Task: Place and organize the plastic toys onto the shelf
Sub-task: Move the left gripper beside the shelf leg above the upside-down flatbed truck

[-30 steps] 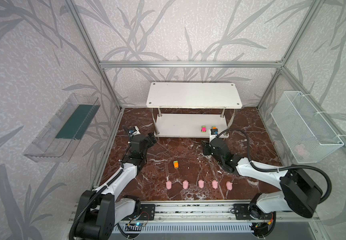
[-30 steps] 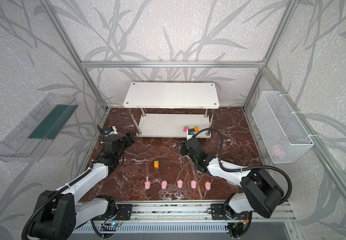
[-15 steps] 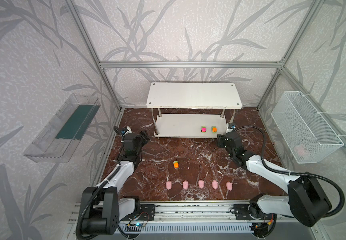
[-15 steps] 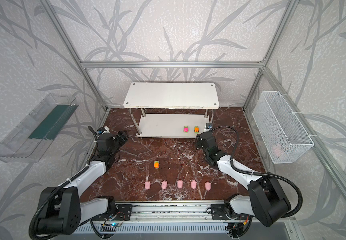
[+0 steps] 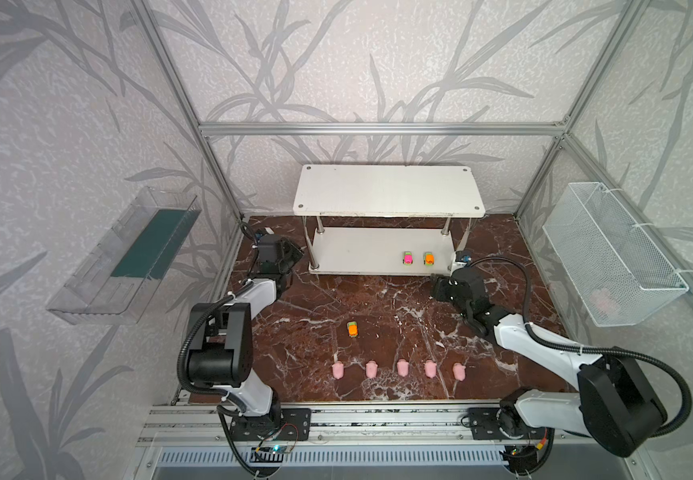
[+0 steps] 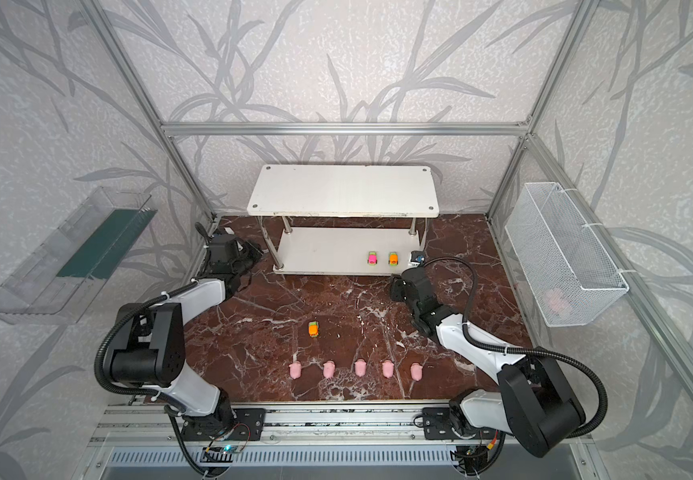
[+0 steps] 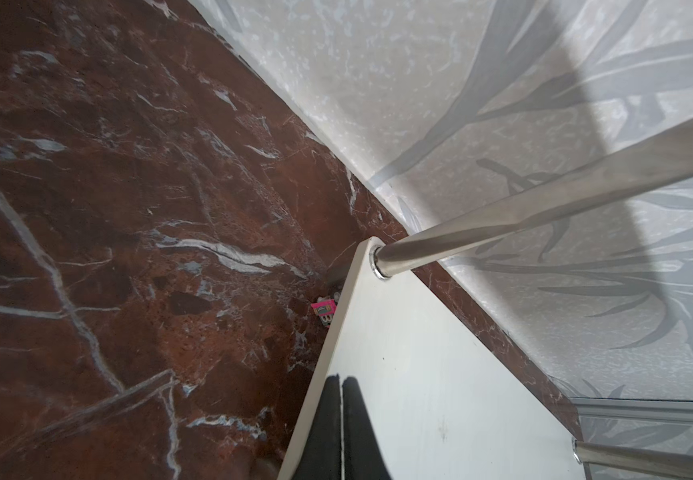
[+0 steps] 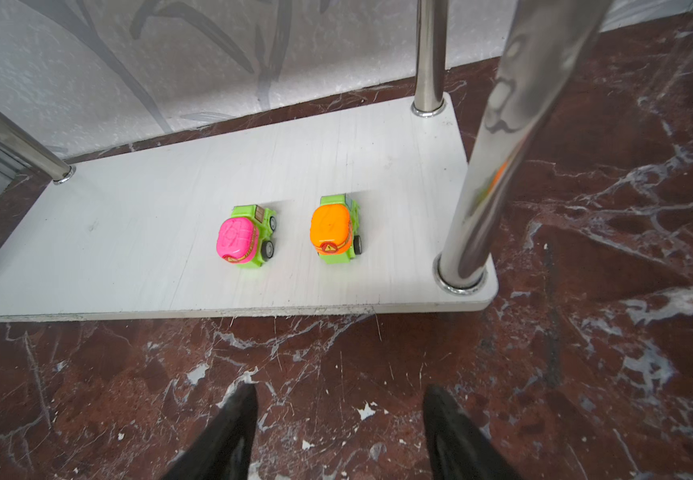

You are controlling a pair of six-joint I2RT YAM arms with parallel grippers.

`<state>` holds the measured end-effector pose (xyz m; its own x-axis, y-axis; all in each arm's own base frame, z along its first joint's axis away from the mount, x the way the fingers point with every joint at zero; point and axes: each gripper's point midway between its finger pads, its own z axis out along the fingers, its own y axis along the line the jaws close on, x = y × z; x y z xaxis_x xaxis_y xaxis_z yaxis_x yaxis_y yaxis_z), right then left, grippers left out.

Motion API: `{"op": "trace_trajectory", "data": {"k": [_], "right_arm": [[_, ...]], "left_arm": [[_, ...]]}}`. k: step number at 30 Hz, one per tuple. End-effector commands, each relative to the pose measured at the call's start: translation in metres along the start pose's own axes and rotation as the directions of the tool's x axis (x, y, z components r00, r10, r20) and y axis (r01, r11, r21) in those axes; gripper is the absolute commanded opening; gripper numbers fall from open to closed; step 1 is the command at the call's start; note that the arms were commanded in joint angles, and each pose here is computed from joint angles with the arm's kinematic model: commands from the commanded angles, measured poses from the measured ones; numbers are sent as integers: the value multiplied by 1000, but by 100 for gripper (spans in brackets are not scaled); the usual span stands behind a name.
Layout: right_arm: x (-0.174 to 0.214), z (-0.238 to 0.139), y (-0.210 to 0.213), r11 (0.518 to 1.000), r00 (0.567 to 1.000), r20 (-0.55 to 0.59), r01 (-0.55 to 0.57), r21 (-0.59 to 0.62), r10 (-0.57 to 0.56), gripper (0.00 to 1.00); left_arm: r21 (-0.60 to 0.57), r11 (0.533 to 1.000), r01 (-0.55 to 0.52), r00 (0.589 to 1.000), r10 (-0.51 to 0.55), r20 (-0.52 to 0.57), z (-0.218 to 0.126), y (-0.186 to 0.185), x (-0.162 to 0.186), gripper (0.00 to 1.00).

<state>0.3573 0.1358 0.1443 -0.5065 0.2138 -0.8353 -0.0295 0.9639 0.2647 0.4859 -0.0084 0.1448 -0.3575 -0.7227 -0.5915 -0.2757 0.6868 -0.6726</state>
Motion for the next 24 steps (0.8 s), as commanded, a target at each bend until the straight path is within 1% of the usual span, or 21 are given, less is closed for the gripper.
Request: {"op": "trace_trajectory", "data": {"k": [1,4,7,13,18,24], "right_arm": [[1,-11,-1,999,1000,3,-28,-26,28,64],[8,-17,-5,999,1000,-9,-29,-21,29,64],[17,-20,-10,999,999,-24,-33,-15,33,64],[26,-22,-15,999,998,-42,-37,-7,37,64],[26,-20,-14,999,998,-44,-41,-9,40,64],[27,-17,-11,999,997,-55,-46,-18,45,64]], "left_arm": [[15,1000,19,1000,-18,-22,17,-3,0,0],[47,999,24,998,-22,-57,31,-8,7,0],[58,998,8,997,-4,-74,38,-13,15,0],[115,993,-11,996,21,-92,42,-31,23,0],[171,985,11,991,12,-130,46,-44,38,0],[215,977,-2,986,38,-165,49,-59,56,0]]}}
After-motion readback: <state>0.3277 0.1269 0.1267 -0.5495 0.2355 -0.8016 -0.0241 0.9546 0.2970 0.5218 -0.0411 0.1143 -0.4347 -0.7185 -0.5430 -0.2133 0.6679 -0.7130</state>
